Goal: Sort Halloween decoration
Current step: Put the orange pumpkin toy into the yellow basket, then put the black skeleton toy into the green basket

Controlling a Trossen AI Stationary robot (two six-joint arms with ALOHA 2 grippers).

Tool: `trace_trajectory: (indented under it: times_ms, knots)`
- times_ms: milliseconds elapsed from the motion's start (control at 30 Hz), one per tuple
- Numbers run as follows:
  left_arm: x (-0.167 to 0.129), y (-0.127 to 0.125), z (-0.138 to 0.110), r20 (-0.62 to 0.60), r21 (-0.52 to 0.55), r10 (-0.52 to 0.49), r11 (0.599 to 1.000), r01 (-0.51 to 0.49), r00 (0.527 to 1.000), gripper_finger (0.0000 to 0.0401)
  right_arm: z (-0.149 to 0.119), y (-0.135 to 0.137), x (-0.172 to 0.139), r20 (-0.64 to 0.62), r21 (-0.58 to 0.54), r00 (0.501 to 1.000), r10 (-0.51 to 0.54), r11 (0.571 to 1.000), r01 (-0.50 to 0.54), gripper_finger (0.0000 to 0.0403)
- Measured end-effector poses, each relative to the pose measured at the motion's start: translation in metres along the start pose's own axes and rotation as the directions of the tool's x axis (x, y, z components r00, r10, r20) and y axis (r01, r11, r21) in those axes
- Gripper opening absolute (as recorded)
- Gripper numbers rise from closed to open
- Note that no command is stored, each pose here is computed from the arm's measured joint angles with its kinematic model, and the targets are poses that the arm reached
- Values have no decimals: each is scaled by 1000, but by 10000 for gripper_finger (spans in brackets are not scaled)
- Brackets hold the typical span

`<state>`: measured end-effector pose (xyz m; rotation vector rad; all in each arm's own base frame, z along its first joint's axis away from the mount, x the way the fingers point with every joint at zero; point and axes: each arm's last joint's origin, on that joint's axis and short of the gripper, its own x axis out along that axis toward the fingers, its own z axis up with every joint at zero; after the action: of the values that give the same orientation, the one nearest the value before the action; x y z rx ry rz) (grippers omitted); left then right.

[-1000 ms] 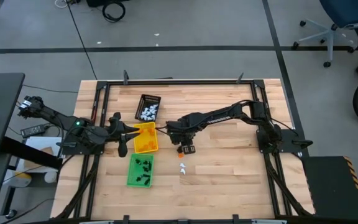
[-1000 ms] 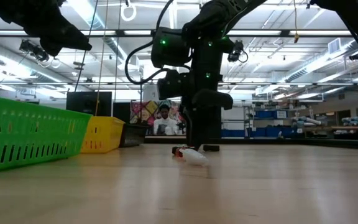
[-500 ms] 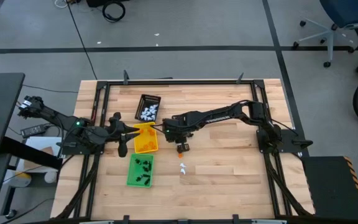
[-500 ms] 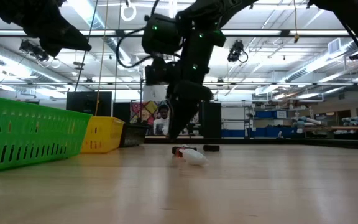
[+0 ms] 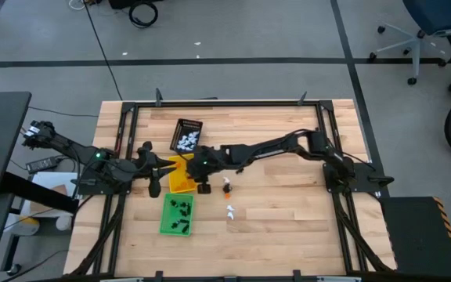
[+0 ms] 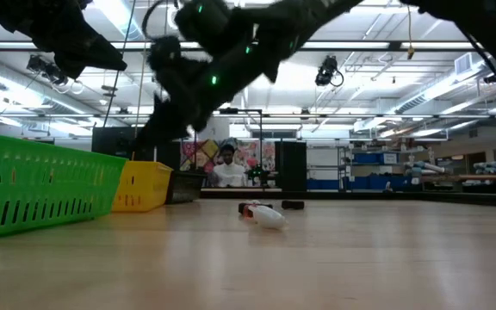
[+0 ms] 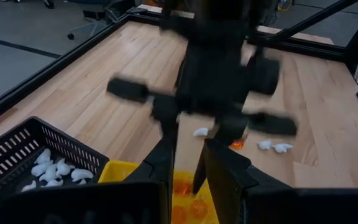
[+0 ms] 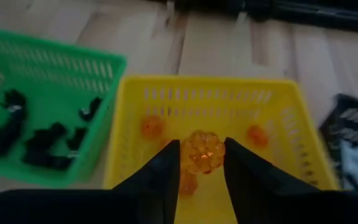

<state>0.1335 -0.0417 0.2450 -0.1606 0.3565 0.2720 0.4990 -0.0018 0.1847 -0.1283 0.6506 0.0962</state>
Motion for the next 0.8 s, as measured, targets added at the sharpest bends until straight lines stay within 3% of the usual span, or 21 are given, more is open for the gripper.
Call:
trace_trajectory:
  times_ms: [133, 333, 533, 667, 800]
  knots:
    - [0, 0, 0, 0, -8, 0, 1000, 0, 1000, 69, -15, 0, 19, -25, -10, 999, 26, 1000, -26, 135]
    - [0, 0, 0, -2, -7, 1, 1000, -1, 1000, 69, -11, -9, 13, -33, 19, 999, 32, 999, -31, 187]
    - [0, 0, -1, -10, 1, 4, 1000, -4, 1000, 69, 4, -7, -19, -114, 7, 990, -82, 996, 84, 215]
    - [0, 1, -1, -14, 12, 6, 1000, -6, 1000, 69, 5, 13, -41, -247, -9, 968, -52, 999, 51, 212]
    - [0, 1, -2, -16, 15, 7, 1000, -7, 1000, 69, -15, 38, -45, -442, 14, 895, 55, 998, -55, 209]
